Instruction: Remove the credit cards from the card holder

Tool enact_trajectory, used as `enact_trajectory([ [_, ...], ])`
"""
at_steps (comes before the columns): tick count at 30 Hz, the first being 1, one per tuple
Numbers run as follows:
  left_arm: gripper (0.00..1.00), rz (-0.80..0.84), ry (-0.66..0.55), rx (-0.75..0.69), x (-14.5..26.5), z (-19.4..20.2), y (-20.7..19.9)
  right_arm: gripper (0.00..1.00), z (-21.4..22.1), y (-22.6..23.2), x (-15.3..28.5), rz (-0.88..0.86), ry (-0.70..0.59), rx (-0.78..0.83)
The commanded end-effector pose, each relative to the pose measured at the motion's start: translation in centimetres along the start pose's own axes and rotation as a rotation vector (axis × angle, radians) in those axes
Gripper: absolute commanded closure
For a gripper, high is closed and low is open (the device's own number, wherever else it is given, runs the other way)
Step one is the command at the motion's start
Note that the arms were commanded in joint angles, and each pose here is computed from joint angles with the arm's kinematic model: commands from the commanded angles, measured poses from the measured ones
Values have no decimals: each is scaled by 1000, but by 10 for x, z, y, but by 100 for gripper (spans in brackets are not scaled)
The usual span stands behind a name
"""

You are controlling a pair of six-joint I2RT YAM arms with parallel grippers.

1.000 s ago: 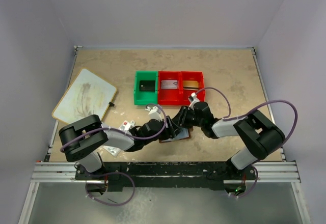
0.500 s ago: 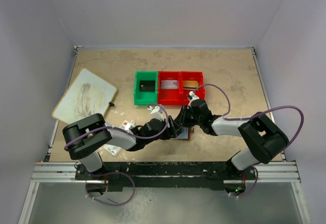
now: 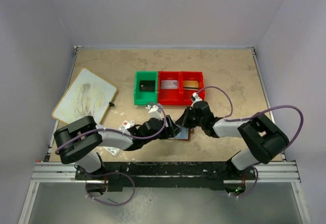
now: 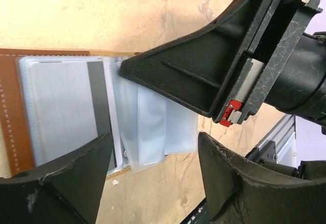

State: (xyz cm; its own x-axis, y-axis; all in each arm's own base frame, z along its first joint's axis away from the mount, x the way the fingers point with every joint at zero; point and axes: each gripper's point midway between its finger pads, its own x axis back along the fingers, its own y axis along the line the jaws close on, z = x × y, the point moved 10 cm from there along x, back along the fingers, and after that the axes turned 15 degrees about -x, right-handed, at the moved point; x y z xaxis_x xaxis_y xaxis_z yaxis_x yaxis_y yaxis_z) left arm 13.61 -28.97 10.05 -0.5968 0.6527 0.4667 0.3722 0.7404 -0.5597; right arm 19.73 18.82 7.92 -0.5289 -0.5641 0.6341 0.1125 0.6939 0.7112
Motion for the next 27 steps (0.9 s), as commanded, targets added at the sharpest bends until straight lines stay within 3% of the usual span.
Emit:
enact_trajectory([
  [1,34,-38,-22,-37,7,-4,3,100,15,-25,2,21,69,-75],
  [14,34,7,73,-67,-3,7,-1,96,13,-41,11,-111,78,-186],
  [27,35,104,108,-36,-16,14,-16,93,13,-44,10,-93,76,-185],
])
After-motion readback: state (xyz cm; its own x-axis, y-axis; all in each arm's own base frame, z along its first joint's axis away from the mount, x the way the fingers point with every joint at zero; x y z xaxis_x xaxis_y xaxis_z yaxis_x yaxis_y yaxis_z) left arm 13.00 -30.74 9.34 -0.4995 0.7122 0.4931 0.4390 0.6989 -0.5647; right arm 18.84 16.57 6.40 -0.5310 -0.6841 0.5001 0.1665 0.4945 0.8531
